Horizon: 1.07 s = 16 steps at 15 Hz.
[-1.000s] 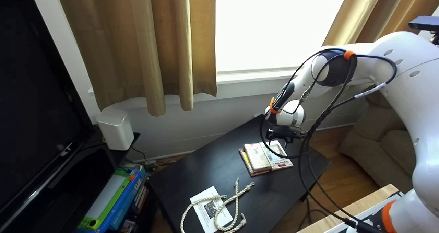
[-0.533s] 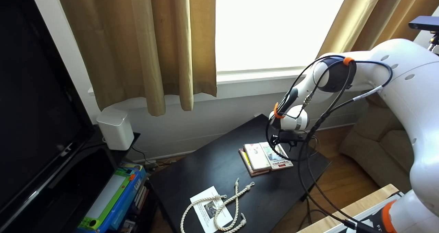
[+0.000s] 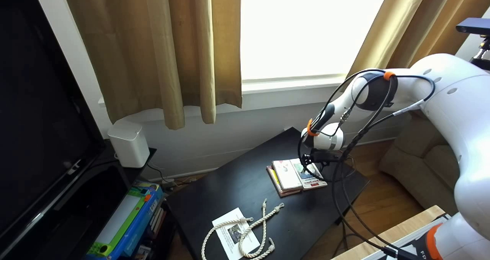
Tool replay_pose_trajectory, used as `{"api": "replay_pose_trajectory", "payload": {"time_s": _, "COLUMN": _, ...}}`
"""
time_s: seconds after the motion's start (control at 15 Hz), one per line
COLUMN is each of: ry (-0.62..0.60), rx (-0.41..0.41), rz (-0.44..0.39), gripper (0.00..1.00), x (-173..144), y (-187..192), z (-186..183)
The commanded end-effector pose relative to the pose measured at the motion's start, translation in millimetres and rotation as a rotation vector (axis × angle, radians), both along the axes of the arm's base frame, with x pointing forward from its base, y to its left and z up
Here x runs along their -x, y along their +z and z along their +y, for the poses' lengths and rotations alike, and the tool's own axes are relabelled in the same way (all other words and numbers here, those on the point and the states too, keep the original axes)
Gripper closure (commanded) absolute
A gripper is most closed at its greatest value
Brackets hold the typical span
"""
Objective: Place both books, which are on the right, on the one to the left
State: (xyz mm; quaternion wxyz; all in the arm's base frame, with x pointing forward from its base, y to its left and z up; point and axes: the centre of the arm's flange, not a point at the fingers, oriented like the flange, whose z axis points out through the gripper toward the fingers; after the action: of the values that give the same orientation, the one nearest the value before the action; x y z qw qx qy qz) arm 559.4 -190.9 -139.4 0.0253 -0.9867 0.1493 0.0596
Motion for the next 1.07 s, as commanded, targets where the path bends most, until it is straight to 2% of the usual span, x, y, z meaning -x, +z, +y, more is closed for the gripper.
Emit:
{"api": "replay_pose_trajectory", "payload": {"time_s": 0.0, "ry": 0.037, "rx": -0.026, "rz": -0.028, "gripper": 0.0, "x": 1, "y": -22, "z": -7}}
{"api": "replay_pose_trajectory", "payload": {"time_s": 0.2, "ry": 0.051, "rx": -0.035, "rz": -0.027, "gripper": 0.01, "x": 1, "y": -25, "z": -8}}
{"api": "replay_pose_trajectory", "payload": {"time_s": 0.27, "ry": 0.055, "rx": -0.036, "rz": -0.025, "gripper": 0.18, "x": 1, "y": -25, "z": -9}}
{"api": "replay_pose_trajectory", "payload": {"time_s": 0.33, "ry": 0.056, "rx": -0.039, "rz": -0.024, "gripper": 0.26, "x": 2, "y": -25, "z": -9}}
{"api": "replay_pose_trajectory", "payload": {"time_s": 0.4, "ry": 0.06, "rx": -0.037, "rz": -0.023, "gripper": 0.3, "x": 2, "y": -25, "z": -11}}
{"api": "replay_pose_trajectory", "payload": {"time_s": 0.93, "ry": 0.065, "rx": -0.028, "rz": -0.017, "gripper": 0.91, "x": 10, "y": -23, "z": -29}}
{"api": "replay_pose_trajectory", "payload": {"time_s": 1.0, "ry": 0.05, "rx": -0.03, "rz": -0.023, "gripper": 0.9, "x": 10, "y": -21, "z": -30}}
